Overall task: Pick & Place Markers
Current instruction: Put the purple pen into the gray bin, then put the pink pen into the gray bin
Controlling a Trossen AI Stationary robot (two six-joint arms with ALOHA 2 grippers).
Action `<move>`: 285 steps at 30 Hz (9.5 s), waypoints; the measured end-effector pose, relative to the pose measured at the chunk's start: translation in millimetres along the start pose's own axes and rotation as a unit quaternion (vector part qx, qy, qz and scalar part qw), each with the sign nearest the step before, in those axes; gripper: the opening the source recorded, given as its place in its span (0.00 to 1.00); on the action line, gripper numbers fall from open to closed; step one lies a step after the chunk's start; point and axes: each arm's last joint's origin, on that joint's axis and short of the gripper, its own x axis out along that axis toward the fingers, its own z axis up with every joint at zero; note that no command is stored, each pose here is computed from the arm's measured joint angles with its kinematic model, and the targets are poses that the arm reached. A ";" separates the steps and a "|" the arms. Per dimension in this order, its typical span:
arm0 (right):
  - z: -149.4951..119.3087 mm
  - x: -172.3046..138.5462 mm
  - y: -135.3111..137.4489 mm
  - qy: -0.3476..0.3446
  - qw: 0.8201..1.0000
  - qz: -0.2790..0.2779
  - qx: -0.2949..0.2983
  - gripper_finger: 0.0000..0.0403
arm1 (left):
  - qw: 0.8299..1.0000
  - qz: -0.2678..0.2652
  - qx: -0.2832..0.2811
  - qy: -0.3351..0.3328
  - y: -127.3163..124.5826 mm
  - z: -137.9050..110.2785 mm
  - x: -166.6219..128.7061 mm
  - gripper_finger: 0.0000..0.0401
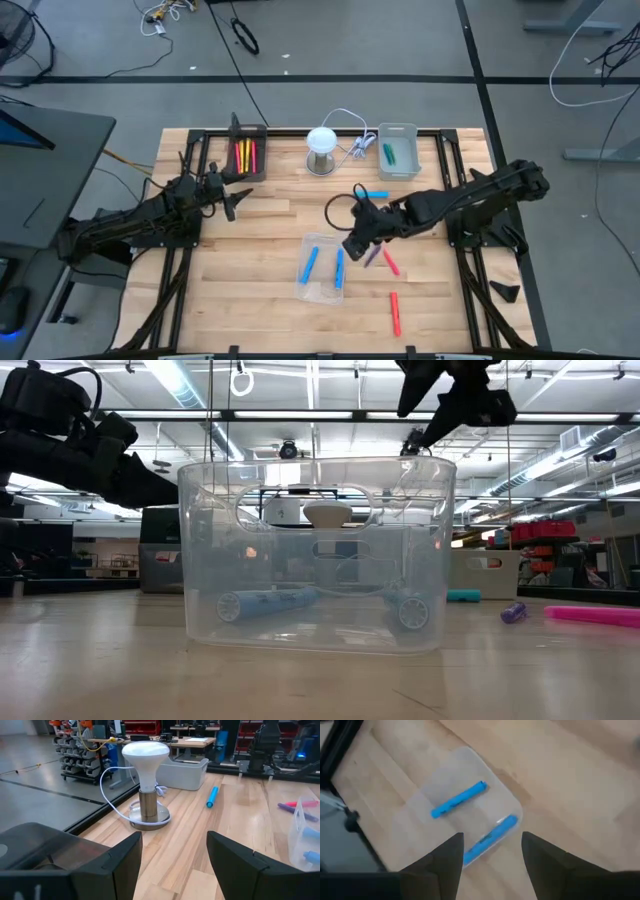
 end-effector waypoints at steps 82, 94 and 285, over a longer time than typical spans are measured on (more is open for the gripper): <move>-59.0 126.8 -54.3 0.054 0.791 -0.223 0.567 0.51 | 1.000 -0.001 0.000 -0.001 0.0 0.0 0.0 0.57; -60.2 125.4 -57.7 0.055 0.783 -0.243 0.570 0.31 | 1.000 -0.001 0.000 -0.001 0.0 0.1 0.0 0.57; 157.6 12.2 -314.6 0.057 0.923 -0.259 0.279 0.21 | 1.000 -0.001 0.000 -0.001 -0.1 0.0 0.0 0.57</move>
